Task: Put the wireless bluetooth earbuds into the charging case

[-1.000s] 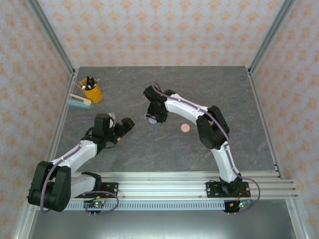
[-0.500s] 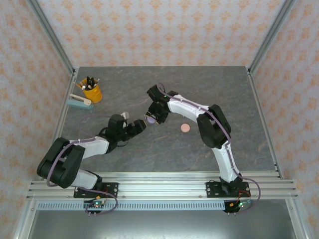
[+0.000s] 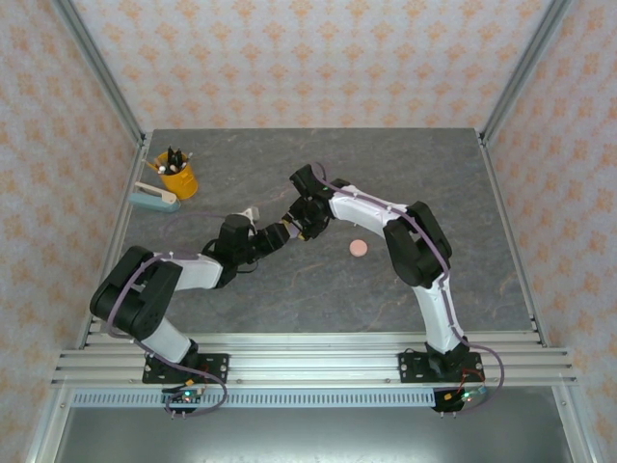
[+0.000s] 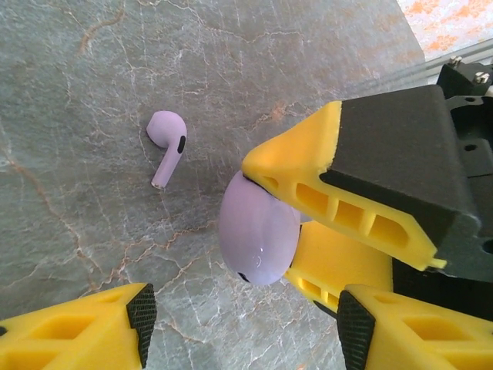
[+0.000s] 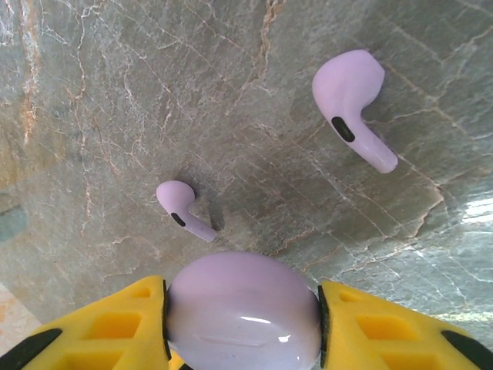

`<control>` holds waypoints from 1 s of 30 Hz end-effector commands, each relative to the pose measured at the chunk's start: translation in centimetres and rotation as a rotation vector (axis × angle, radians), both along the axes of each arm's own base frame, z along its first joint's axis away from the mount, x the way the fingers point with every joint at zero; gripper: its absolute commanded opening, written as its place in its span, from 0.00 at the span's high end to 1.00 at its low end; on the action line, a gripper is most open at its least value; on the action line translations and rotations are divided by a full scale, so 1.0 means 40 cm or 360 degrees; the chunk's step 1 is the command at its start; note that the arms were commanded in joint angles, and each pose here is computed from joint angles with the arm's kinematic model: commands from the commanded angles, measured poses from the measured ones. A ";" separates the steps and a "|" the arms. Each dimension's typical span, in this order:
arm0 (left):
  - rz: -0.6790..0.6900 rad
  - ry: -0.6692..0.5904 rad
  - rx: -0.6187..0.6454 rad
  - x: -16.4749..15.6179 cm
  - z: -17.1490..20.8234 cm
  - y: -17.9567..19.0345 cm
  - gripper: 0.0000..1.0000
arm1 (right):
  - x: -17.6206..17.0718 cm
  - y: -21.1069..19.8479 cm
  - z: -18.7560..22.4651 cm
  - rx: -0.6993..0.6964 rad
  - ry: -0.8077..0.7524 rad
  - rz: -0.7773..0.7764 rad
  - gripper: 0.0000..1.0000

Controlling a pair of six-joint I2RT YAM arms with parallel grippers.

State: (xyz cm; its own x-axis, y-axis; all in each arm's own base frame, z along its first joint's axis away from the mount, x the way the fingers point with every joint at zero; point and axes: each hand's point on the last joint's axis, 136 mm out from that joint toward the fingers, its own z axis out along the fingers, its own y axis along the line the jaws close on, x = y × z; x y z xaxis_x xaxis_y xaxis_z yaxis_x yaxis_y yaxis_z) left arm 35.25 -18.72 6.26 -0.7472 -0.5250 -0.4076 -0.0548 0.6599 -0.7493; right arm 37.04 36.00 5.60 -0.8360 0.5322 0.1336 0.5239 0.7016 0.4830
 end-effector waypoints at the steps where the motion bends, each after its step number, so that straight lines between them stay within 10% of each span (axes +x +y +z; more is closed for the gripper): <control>1: 0.0033 -0.0109 -0.0023 0.040 0.038 -0.011 0.36 | 0.007 0.007 0.064 0.0109 -0.0038 -0.0051 0.57; 14: 0.0051 -0.0172 -0.0011 0.042 0.082 -0.007 0.41 | 0.001 -0.013 0.068 0.0075 -0.0067 -0.0044 0.56; 30: 0.0369 -0.0096 0.0236 0.076 0.180 0.240 0.10 | 0.004 -0.044 0.093 -0.0358 -0.0241 0.0223 0.37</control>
State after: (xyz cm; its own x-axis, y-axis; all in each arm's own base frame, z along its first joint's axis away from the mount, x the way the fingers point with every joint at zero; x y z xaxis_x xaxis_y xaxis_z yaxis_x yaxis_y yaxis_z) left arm 38.39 -9.21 15.19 -0.5165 -0.6462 -0.5619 -0.1421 0.7117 -0.6879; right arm 37.79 34.88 9.75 -0.8858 0.4620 -0.0433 0.3938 0.7978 0.4565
